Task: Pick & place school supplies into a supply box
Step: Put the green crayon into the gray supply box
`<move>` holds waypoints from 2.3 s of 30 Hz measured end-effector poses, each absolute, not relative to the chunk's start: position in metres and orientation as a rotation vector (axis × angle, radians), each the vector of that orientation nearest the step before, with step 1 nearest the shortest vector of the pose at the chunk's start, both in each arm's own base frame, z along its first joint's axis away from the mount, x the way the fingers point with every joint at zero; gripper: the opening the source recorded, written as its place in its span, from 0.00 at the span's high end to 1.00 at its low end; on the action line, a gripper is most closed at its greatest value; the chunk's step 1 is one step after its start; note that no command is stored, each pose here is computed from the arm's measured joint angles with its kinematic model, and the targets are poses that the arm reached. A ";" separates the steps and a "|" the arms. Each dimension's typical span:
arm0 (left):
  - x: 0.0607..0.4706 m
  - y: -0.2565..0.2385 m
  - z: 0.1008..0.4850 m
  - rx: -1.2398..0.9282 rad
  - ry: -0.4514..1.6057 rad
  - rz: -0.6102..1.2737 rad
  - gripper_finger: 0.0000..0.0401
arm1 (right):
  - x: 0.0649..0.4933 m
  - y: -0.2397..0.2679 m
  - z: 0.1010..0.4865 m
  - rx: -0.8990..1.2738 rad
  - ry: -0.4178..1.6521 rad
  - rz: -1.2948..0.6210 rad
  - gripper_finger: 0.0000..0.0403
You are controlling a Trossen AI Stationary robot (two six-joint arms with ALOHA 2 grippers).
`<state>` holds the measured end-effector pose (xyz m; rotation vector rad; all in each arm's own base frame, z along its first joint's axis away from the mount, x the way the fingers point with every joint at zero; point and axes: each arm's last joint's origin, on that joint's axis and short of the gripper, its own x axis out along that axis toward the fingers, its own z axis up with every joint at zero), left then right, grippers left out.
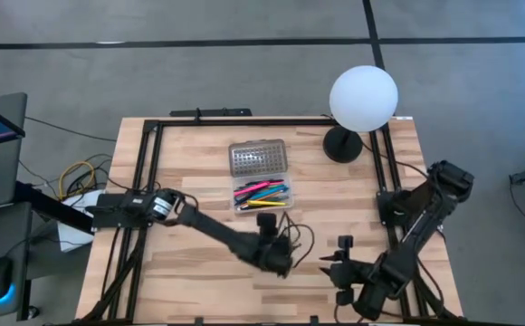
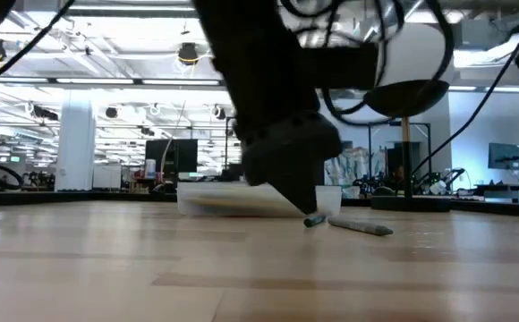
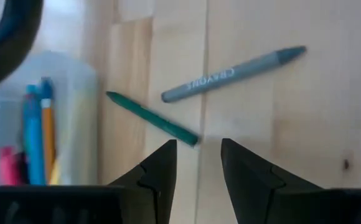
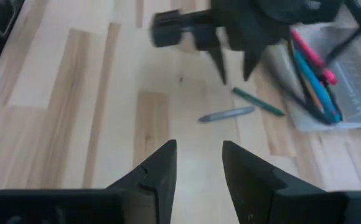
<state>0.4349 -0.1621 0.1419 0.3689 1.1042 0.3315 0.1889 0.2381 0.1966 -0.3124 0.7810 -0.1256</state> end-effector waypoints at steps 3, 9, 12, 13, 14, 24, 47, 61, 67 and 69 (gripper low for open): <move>0.442 -0.147 0.141 0.313 1.123 0.314 0.70 | 0.186 0.244 0.187 -0.315 0.793 -0.131 0.70; 0.449 -0.133 0.142 0.305 1.119 0.314 0.70 | 0.187 0.247 0.176 -0.348 0.816 -0.136 0.70; 0.452 -0.126 0.142 0.276 1.122 0.306 0.70 | 0.188 0.247 0.175 -0.335 0.817 -0.146 0.70; 0.452 -0.125 0.142 0.270 1.121 0.306 0.70 | 0.188 0.246 0.174 -0.331 0.818 -0.151 0.70; 0.453 -0.123 0.142 0.265 1.121 0.308 0.70 | 0.188 0.246 0.174 -0.326 0.817 -0.152 0.70; 0.458 -0.099 0.140 0.125 1.158 0.318 0.69 | 0.189 0.248 0.175 -0.308 0.808 -0.145 0.70; 0.443 -0.096 0.120 0.102 1.284 0.192 0.62 | 0.190 0.250 0.175 -0.279 0.814 -0.124 0.70; 0.437 -0.109 0.120 0.141 1.339 0.083 0.77 | 0.190 0.250 0.175 -0.279 0.814 -0.124 0.70; 0.437 -0.110 0.120 0.144 1.339 0.063 0.91 | 0.190 0.251 0.175 -0.273 0.810 -0.122 0.70; 0.437 -0.110 0.120 0.156 1.339 0.057 0.94 | 0.190 0.251 0.175 -0.273 0.810 -0.122 0.70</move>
